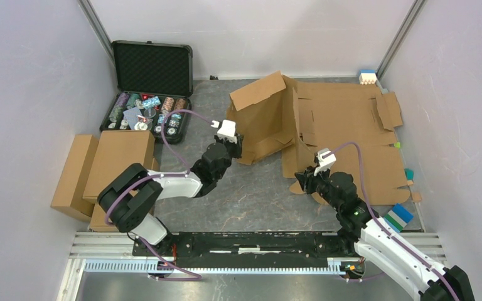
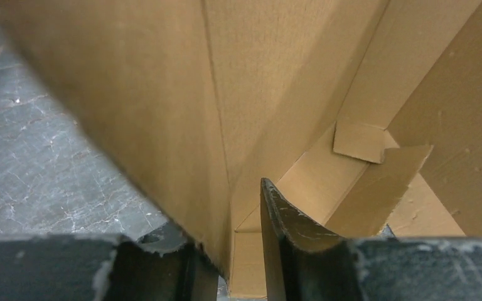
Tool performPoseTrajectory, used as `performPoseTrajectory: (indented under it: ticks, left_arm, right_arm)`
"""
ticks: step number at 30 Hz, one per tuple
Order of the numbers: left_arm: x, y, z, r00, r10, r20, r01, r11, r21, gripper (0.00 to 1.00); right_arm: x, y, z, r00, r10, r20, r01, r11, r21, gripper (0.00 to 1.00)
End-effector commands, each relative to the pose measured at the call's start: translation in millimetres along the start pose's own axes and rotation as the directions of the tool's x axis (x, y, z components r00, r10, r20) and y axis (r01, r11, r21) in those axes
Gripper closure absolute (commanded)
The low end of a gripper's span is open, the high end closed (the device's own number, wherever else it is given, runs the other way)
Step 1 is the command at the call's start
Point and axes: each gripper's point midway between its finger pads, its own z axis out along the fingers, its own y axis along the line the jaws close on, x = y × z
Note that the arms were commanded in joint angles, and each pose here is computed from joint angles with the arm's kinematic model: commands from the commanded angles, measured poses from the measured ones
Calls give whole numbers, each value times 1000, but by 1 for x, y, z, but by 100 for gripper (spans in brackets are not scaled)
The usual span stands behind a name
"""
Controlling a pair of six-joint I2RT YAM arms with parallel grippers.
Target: Fold the paper box
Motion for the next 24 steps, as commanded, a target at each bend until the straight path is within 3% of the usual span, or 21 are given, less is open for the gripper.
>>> performPoseTrajectory:
  ticks: [1,7,14,24]
  left_arm:
    - [22,-4,9,992,-18,-127,15,1000,-21,64]
    - [51,-3,23,960,-4,-280,-14,998,-61,67]
    - [74,-2,28,917,6,-399,-49,994,-96,71]
    - [68,-22,42,920,-87,-383,63,995,-76,98]
  right_arm:
    - [-12,4,0,999,-28,31,28,999,-21,72]
    - [-12,7,-2,999,-30,25,31,999,-38,81]
    - [-7,16,-3,1000,-17,3,17,996,-88,84]
    - [-5,40,-3,999,34,-9,-35,977,-212,90]
